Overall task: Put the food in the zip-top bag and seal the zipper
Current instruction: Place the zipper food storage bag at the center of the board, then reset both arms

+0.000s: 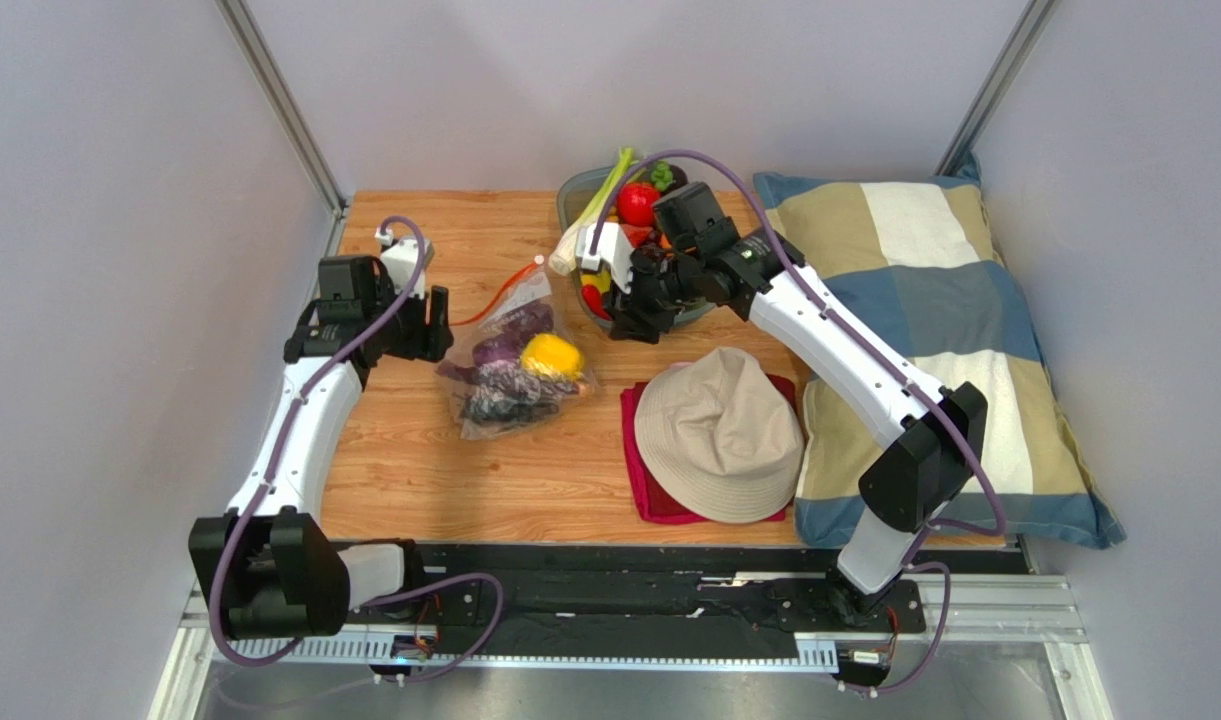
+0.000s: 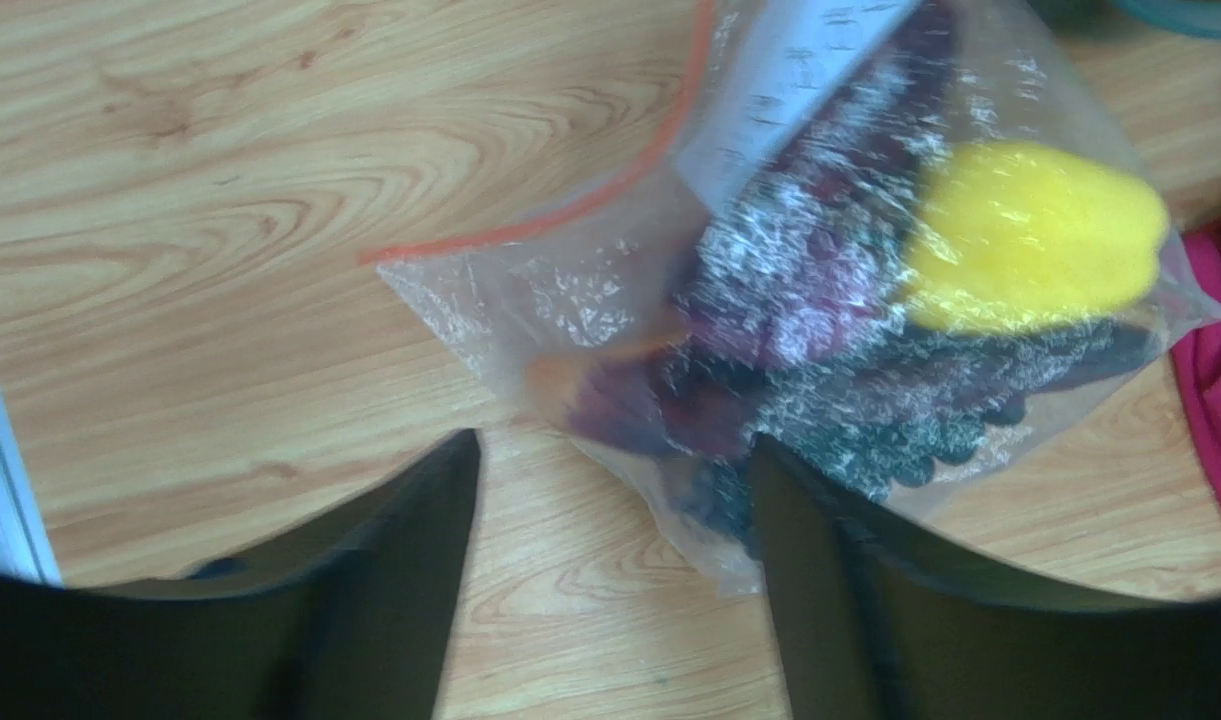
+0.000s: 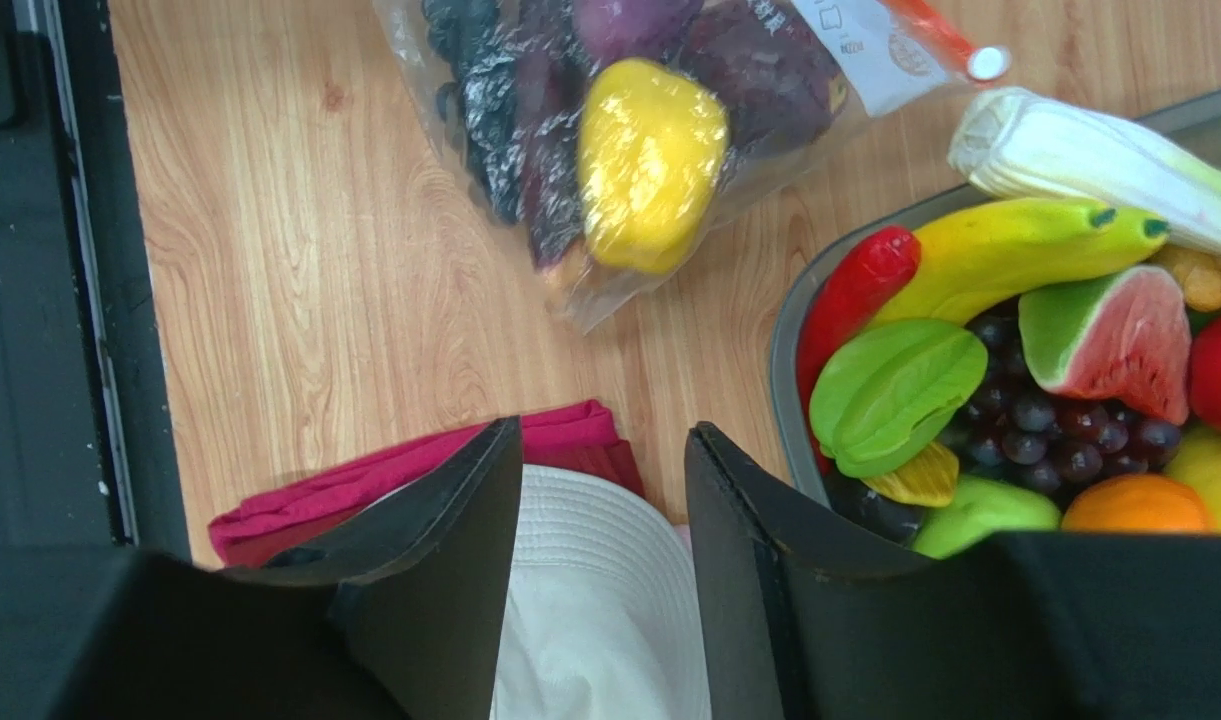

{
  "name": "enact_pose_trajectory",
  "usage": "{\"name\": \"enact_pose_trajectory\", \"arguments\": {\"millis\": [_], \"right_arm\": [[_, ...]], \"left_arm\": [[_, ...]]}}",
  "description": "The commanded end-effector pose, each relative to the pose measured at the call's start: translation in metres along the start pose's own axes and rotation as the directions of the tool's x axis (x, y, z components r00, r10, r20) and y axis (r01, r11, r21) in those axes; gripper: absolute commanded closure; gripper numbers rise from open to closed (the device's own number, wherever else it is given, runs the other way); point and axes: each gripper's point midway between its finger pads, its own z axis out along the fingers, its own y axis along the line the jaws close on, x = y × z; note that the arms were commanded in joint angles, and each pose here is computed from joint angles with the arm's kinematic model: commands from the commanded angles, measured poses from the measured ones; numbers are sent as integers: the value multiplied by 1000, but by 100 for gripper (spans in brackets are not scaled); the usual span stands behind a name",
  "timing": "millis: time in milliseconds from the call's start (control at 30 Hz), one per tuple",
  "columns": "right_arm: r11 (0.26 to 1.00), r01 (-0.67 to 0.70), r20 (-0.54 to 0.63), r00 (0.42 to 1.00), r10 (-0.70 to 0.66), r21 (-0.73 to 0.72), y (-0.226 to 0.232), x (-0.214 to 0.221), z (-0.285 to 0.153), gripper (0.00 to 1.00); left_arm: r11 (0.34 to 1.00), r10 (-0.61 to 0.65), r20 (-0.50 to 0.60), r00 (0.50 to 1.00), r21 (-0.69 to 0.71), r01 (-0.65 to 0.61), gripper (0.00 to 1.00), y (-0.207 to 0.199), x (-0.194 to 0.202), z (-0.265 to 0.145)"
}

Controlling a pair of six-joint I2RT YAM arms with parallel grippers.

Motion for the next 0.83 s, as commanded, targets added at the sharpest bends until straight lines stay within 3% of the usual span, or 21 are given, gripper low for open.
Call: {"name": "enact_pose_trajectory", "arguments": {"millis": [0,33,133,200,333,600,800], "right_arm": [[977,-197,132,974,184,87,-31,-29,-17,41],[970,-227,145,966,213,90,-35,-30,-18,36],[935,-334,204,930,305,121,-52,-34,-27,22],[909,-389,252,904,347,146,-69,-35,-35,13],[797,-581,358,789,500,166,-102,-31,-54,10],[605,-761,436,638,634,233,-148,37,-91,9],[567,-774,446,629,637,281,-146,62,-113,9]], "left_arm": [[1000,3,46,999,-27,-2,18,3,-33,-28],[1000,12,49,999,-27,-11,11,3,-36,-32],[1000,-8,14,1000,-11,8,1,-2,-41,-45],[1000,-21,29,999,7,21,1,-6,-58,-56],[996,-75,-27,997,44,76,1,-13,-68,-60],[994,-98,-59,993,47,101,1,-9,-75,-52],[991,-119,-71,990,57,124,1,-8,-76,-41]]}}
